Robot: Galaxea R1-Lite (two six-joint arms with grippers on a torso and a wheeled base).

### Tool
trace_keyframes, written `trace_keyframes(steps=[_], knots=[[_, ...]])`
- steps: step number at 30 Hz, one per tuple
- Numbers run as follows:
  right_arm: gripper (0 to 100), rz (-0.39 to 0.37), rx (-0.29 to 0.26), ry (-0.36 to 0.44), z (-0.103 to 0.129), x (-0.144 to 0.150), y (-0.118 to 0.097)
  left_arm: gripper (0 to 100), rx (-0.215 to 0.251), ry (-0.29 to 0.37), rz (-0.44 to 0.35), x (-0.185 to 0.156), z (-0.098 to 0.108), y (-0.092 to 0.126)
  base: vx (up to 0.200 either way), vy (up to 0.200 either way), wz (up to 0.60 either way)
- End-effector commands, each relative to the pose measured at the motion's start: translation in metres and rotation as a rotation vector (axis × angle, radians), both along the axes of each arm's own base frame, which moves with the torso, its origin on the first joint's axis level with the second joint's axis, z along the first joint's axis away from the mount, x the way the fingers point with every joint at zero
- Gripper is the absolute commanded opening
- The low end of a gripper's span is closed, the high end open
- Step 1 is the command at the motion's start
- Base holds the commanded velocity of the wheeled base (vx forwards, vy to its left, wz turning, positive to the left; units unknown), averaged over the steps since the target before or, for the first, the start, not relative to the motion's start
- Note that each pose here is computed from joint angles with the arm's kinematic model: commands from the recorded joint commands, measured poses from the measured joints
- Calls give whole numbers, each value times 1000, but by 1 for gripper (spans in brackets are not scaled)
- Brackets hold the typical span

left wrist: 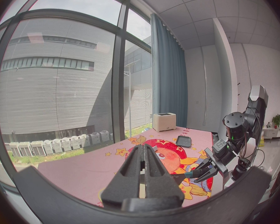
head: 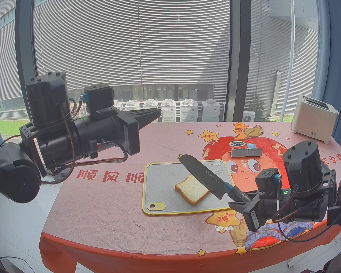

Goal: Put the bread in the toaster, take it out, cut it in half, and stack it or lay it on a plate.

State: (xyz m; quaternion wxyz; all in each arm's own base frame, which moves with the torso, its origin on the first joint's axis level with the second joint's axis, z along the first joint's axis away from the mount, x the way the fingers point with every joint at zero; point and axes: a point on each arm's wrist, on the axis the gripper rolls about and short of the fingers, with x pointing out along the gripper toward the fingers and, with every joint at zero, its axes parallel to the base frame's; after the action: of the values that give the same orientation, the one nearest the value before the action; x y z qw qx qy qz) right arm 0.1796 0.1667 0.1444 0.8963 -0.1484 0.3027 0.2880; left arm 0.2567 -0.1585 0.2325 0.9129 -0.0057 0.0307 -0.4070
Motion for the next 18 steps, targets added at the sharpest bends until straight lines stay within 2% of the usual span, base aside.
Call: trace_keyframes(steps=[1, 6, 10, 13, 18], knots=[[0, -9, 9, -12, 14, 7, 4, 0, 1, -54, -7, 4, 10, -2, 0, 0, 0], [0, -5, 2, -4, 13, 5, 3, 0, 10, -56, -3, 5, 10, -3, 0, 0, 0], [0, 5, -13, 14, 7, 4, 6, 0, 41, -9, -2, 14, -9, -8, 0, 0, 0], [0, -5, -14, 14, 7, 6, 5, 0, 50, -7, -8, 15, -12, -9, 0, 0, 0], [0, -12, -15, 11, 8, 8, 5, 0, 92, 18, -19, 30, -30, -18, 0, 0, 0]])
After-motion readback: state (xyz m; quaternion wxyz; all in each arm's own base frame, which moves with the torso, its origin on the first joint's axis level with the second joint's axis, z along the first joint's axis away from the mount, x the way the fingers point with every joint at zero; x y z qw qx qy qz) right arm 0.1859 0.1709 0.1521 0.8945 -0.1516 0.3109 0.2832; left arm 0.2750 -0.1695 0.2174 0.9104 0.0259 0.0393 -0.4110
